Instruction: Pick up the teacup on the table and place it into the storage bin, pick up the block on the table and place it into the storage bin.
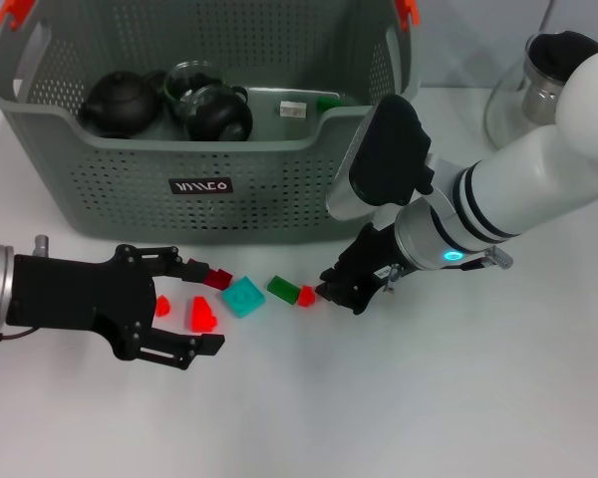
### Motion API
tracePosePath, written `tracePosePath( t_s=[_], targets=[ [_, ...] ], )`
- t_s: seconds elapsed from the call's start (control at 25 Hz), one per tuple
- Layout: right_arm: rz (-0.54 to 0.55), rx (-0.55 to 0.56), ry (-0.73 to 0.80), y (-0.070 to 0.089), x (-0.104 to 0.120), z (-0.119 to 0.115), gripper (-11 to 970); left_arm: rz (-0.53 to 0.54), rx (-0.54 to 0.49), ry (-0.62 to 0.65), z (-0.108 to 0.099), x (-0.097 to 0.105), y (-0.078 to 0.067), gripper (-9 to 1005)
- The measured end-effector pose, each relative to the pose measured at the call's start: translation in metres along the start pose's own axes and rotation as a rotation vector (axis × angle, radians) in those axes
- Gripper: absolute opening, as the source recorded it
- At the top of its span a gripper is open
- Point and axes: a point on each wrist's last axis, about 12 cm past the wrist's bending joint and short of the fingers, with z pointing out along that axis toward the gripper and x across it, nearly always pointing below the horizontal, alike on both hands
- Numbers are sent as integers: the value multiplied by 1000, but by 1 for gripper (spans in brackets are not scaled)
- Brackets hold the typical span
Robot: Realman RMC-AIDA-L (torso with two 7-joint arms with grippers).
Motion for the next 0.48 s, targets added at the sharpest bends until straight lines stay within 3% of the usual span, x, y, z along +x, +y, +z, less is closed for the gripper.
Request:
tracePosePath(
  t_s=[0.28,0.48],
  targets=[
    [13,3,-8,-2,2,-2,111,-3,0,0,0,0,0,903],
    [31,7,-48,-3,3,-9,111,-3,0,0,0,0,0,903]
  ],
)
